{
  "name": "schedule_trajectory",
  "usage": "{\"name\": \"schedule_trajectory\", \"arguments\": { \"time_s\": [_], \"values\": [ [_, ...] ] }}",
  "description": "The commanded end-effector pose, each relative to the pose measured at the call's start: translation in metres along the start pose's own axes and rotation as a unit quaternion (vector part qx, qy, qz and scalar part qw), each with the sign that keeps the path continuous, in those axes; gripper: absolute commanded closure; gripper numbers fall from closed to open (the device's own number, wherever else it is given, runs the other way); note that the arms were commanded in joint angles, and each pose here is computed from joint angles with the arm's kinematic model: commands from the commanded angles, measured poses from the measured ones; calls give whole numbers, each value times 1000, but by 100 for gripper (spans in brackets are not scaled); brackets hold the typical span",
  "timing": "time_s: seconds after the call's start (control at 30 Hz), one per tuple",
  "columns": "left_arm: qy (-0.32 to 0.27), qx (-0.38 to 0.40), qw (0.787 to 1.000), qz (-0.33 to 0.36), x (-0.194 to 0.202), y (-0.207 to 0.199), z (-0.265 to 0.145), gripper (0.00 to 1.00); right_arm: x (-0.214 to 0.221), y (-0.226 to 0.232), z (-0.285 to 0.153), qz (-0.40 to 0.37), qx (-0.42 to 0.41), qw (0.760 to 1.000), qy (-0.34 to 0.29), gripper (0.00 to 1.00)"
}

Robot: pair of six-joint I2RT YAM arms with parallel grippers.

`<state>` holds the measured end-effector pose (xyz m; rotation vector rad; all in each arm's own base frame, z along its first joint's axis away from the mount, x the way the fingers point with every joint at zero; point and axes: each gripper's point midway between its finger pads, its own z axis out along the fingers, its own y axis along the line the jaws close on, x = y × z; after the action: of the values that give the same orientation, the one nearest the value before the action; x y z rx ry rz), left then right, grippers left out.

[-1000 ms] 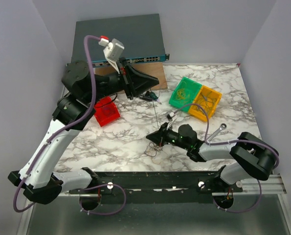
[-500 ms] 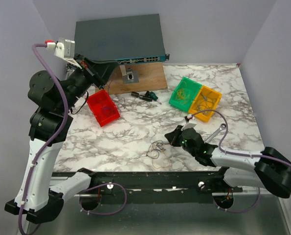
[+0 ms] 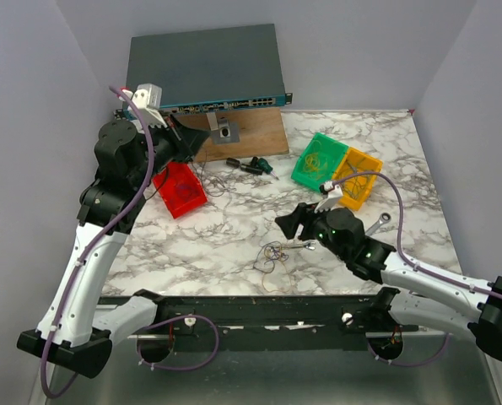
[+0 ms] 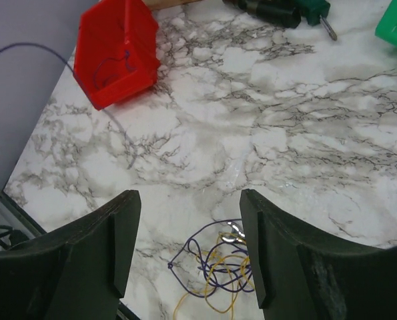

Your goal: Untangle the cables

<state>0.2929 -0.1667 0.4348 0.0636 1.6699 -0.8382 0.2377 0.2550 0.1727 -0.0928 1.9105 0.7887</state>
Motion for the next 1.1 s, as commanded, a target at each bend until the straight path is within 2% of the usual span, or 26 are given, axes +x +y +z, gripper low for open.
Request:
{"name": "schedule_trajectory", "arguments": {
  "time_s": [0.0, 0.07, 0.13, 0.4, 0.57, 0.9, 1.07],
  "values": [
    [-30, -48, 998, 13, -13, 19, -5, 100, 12, 9, -5, -36, -32, 998, 42, 27],
    [-34, -59, 998, 15, -15, 24, -4, 100, 17, 10, -4, -37, -34, 997, 51, 19],
    [-36, -69, 997, 17, -17, 29, -3, 100, 18, 11, -4, -39, -39, 997, 55, 17],
    [-51, -96, 994, 31, -46, 38, 1, 100, 13, 10, -4, -44, -36, 997, 45, 17],
    [-58, -118, 991, 22, -64, 57, 8, 100, 13, 16, -3, -45, -48, 997, 50, 17],
    [-64, -154, 986, -15, -71, 113, 32, 100, 9, 20, -7, -44, -57, 996, 45, 17],
    [-56, -208, 976, -33, -48, 152, 36, 100, 9, 19, -8, -42, -57, 997, 44, 17]
  ]
}}
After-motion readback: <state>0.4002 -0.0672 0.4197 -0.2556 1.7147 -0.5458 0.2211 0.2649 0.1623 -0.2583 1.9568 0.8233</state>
